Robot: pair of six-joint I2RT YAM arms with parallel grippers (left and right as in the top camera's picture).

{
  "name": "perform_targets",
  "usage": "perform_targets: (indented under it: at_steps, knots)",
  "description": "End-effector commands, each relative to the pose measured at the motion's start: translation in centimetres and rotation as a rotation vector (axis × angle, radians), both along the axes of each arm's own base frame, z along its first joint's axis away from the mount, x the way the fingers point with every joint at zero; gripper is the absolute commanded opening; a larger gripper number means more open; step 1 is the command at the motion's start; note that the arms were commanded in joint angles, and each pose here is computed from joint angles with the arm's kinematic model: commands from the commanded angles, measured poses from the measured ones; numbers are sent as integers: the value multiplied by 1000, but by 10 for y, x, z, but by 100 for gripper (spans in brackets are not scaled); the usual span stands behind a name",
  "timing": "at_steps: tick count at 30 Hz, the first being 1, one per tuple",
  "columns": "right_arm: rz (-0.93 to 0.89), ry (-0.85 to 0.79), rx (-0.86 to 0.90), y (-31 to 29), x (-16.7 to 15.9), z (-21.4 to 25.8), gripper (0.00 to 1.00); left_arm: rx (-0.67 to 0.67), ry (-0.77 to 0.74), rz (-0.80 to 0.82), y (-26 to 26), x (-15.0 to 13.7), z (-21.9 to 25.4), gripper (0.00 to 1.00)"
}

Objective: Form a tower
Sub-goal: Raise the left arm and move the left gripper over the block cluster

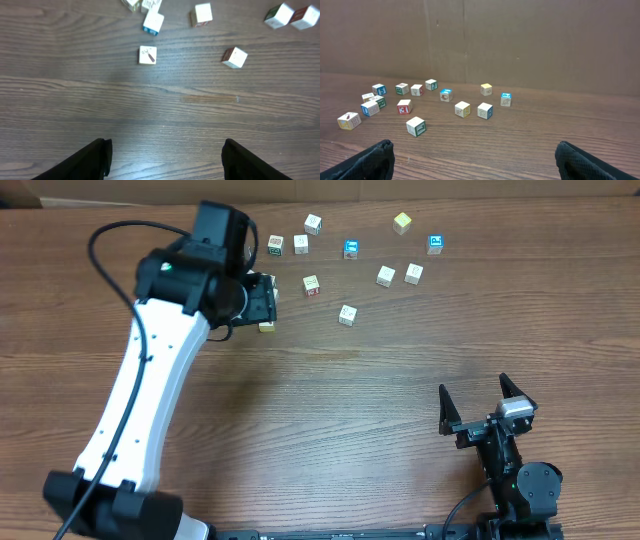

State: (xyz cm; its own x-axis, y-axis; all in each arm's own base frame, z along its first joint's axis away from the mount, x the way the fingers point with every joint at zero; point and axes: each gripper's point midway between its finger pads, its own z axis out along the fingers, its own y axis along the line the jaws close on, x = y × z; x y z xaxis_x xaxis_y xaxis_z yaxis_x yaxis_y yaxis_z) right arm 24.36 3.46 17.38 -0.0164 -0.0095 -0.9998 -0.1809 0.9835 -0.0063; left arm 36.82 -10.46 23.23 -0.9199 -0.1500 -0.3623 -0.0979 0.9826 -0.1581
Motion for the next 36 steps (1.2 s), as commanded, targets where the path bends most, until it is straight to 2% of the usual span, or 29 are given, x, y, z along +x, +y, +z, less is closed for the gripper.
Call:
perform_targets:
  at_steps: [1, 7, 23, 28, 30, 32, 36]
  knots:
    - [-5, -4, -4, -1, 0, -2, 100, 11, 12, 14, -5, 9, -8, 70]
    - [-5, -5, -4, -1, 0, -2, 100, 8, 37, 35, -8, 15, -20, 71]
    - [-5, -4, -4, -1, 0, -2, 100, -22, -15, 22, -32, 21, -15, 74]
    - [-5, -5, -4, -1, 0, -2, 100, -39, -9, 60, -40, 19, -16, 62]
    - [-5, -5, -4, -1, 0, -2, 100, -17, -18, 63, -43, 20, -18, 49]
    - [-5, -4, -4, -1, 0, -2, 100, 20, -25, 63, -43, 21, -21, 43]
    - [-5, -4, -4, -1, 0, -2, 100, 77, -10, 59, -45, 24, -35, 45]
